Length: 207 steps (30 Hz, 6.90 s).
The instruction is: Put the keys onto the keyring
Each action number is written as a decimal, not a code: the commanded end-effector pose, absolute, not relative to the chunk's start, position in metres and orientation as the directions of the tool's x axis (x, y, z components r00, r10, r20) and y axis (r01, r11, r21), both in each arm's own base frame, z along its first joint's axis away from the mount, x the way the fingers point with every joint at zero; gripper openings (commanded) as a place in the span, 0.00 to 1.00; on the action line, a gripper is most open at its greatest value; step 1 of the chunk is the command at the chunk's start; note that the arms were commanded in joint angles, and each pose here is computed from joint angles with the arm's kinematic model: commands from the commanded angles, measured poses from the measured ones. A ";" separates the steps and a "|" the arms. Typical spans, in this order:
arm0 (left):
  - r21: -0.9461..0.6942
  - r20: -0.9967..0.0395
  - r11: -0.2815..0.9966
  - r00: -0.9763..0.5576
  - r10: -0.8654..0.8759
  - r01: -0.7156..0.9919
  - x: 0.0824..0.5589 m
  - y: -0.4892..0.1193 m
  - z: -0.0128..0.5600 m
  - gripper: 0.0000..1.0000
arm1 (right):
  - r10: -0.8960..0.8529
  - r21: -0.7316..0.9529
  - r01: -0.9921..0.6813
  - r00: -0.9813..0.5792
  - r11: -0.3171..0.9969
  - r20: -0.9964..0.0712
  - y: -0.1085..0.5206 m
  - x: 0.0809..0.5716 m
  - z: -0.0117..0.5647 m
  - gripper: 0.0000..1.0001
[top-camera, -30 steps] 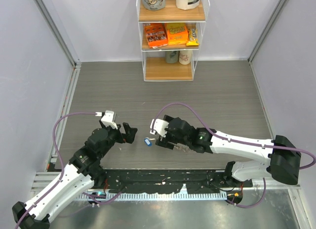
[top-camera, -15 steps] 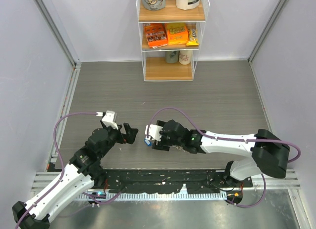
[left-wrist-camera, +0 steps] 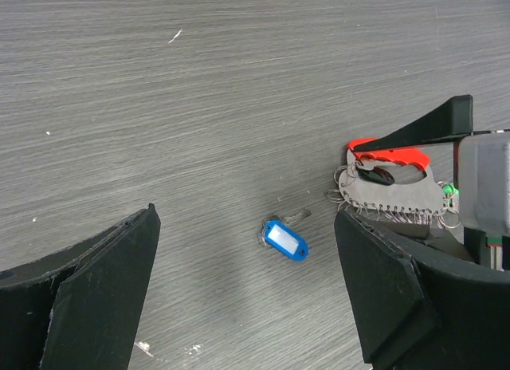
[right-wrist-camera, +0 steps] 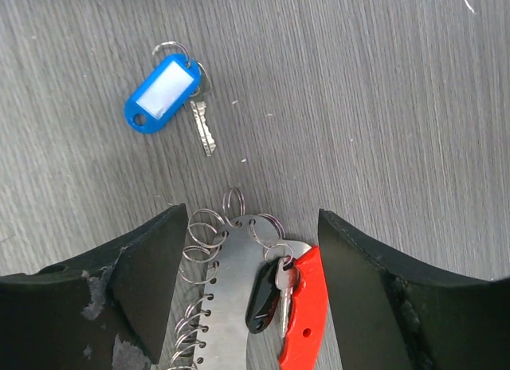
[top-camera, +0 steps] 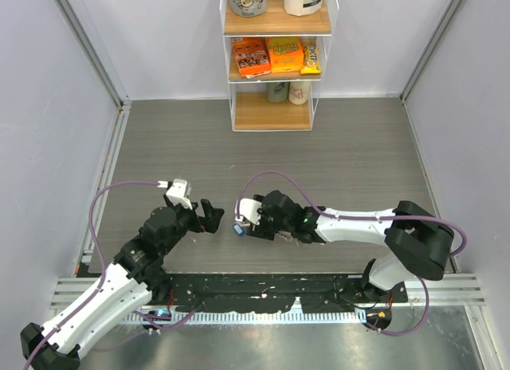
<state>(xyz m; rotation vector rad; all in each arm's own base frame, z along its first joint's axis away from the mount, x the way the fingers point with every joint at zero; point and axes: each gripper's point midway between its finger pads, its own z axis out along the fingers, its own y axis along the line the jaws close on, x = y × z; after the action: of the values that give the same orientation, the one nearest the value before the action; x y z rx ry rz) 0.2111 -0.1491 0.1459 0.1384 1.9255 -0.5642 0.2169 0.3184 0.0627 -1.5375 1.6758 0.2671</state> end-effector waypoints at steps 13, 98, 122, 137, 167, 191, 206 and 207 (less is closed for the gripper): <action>-0.349 -0.899 0.860 -0.393 -0.195 0.372 0.217 -0.159 0.158 0.99 | -0.702 -0.329 -0.919 0.085 0.219 -0.707 0.330 0.230 0.056 0.61; -0.261 -0.946 -0.049 -0.265 -0.184 0.964 0.067 -0.257 0.263 0.72 | -0.245 0.103 -0.995 -0.099 -0.002 -0.964 0.320 0.085 0.271 0.06; -0.207 -0.971 -0.066 -0.213 -0.112 0.976 0.056 -0.285 0.272 0.33 | -0.173 0.107 -0.994 -0.102 -0.015 -0.979 0.316 0.062 0.320 0.06; -0.192 -0.976 -0.006 -0.191 -0.103 0.981 0.062 -0.287 0.268 0.00 | -0.139 0.082 -0.996 -0.077 -0.030 -0.987 0.312 0.049 0.336 0.06; -0.206 -0.866 -0.055 -0.208 -0.455 0.977 0.048 -0.256 0.333 0.00 | -0.099 -0.027 -0.994 0.037 -0.102 -0.994 0.310 0.038 0.338 0.35; -0.215 -0.811 -0.098 -0.233 -0.537 0.972 0.042 -0.247 0.345 0.00 | -0.032 -0.113 -0.990 0.116 -0.083 -0.993 0.331 0.038 0.364 0.30; -0.207 -0.780 -0.109 -0.232 -0.581 0.972 0.038 -0.238 0.356 0.00 | -0.038 -0.117 -0.989 0.121 -0.090 -0.992 0.339 0.036 0.364 0.25; -0.206 -0.780 -0.110 -0.231 -0.582 0.972 0.038 -0.238 0.357 0.00 | -0.035 -0.118 -0.989 0.122 -0.091 -0.992 0.338 0.036 0.365 0.24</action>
<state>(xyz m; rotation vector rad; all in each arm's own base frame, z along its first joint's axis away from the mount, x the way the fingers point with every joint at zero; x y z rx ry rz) 0.0425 -0.2509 0.3291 0.6854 0.9813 -1.6277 0.0375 0.3367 0.3315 -1.4120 1.1984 1.1481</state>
